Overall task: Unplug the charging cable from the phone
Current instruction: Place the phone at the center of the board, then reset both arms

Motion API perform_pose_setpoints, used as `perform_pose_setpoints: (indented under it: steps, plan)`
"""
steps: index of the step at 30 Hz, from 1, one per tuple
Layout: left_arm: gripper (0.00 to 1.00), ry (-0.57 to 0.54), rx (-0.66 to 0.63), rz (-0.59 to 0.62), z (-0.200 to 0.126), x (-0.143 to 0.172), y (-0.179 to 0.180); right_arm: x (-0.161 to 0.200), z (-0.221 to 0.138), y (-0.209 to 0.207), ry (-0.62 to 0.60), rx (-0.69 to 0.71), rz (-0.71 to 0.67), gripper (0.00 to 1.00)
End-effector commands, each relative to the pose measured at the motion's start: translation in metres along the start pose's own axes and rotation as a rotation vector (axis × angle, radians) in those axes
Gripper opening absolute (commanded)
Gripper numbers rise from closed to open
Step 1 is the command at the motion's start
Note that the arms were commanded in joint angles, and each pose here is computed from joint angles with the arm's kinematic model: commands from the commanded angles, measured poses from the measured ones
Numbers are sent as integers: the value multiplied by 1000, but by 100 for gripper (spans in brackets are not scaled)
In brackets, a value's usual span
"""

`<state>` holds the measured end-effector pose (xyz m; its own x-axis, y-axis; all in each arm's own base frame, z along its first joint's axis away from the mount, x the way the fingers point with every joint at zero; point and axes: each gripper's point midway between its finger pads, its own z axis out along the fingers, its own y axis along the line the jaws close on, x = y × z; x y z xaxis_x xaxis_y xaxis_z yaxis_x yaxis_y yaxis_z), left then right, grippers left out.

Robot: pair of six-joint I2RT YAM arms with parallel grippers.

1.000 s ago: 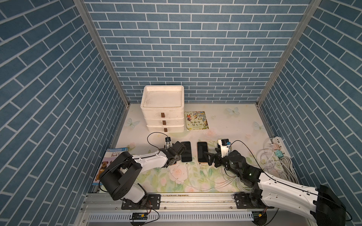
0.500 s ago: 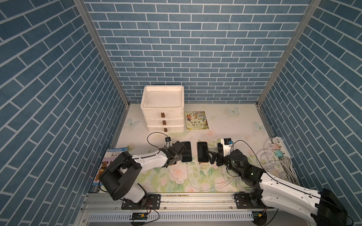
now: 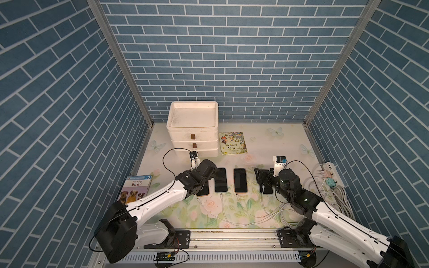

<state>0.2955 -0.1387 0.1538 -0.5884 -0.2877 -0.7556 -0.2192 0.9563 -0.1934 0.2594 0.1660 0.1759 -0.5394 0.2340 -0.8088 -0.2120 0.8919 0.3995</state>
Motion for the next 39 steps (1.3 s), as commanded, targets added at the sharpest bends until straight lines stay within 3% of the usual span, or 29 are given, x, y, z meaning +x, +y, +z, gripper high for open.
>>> perform_pose_setpoints:
  steps: [1,6,9,10,12,16,19,25,30,33,36,39]
  plan:
    - [100,-196,-59,-21,-30,-56,13,-14,-4,-40,16,125,64,99]
    - [100,-473,-247,-99,-69,-120,48,-51,-11,-108,-59,321,183,99]
    - [100,-604,-368,-33,-74,-137,64,-69,-17,-124,-152,402,97,99]
    - [100,-631,-435,24,-71,-136,74,-73,-17,-130,-204,424,58,95]
    - [100,-693,-468,16,-65,-140,85,-73,-23,-151,-282,521,52,91]
    - [100,-715,-581,3,-37,-143,126,-72,-28,-183,-360,640,92,94]
    - [100,-665,-701,17,-8,-133,167,-72,-23,-204,-374,703,104,94]
    - [100,-630,-693,35,24,-86,204,-63,-29,-261,-368,979,34,96]
    - [100,-641,-539,-9,37,-78,189,-62,-4,-270,-400,869,-15,99]
    - [100,-700,-518,-42,25,-77,193,-75,18,-244,-437,683,-152,99]
    - [100,-773,-518,-82,13,-70,204,-74,36,-231,-388,617,-232,100]
    - [100,-754,-470,-48,20,-72,196,-59,45,-185,-441,420,-410,99]
